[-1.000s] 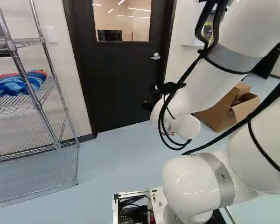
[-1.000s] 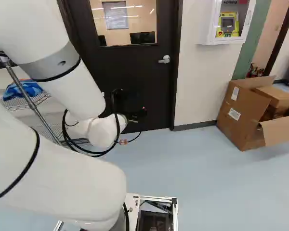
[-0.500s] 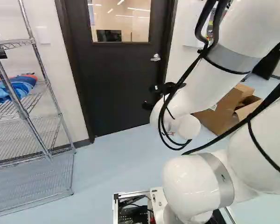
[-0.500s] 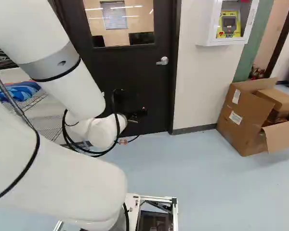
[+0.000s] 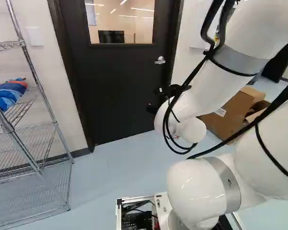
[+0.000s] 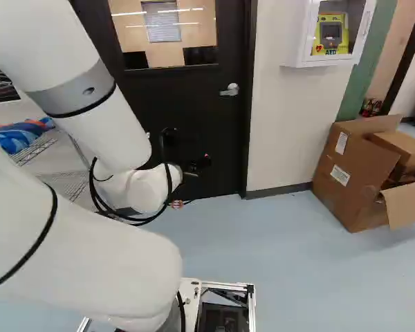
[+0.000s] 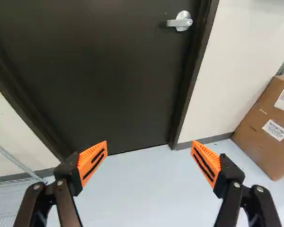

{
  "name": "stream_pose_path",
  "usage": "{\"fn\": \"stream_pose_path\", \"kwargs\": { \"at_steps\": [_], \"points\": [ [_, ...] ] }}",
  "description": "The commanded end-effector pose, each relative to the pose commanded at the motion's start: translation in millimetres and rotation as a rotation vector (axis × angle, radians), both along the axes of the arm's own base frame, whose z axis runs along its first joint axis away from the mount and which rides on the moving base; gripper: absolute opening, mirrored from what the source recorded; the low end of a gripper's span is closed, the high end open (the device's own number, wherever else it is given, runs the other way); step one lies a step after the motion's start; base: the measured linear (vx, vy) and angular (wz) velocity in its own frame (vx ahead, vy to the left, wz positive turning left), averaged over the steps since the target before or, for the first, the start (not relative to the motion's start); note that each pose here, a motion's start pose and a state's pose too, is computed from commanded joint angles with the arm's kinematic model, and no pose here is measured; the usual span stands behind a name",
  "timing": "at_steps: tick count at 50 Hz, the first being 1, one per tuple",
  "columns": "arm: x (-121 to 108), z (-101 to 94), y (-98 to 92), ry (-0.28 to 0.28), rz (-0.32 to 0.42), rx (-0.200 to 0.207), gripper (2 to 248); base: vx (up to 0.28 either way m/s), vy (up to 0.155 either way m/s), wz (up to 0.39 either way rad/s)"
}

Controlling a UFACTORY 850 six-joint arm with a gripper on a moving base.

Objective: Open the door and move inside

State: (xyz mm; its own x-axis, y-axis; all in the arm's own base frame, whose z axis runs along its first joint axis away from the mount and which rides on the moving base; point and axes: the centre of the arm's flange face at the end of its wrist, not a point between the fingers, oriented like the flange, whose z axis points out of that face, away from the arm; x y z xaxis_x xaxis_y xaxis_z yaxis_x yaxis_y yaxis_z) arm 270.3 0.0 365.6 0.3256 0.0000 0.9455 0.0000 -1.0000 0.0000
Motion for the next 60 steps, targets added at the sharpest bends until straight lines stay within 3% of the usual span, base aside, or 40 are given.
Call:
{"fn": "stream_pose_path", "kwargs": {
  "at_steps": [60],
  "points": [
    [0.0,0.0,0.0,0.0,0.0,0.0,247,0.133,-0.044,0.005]
  ]
}}
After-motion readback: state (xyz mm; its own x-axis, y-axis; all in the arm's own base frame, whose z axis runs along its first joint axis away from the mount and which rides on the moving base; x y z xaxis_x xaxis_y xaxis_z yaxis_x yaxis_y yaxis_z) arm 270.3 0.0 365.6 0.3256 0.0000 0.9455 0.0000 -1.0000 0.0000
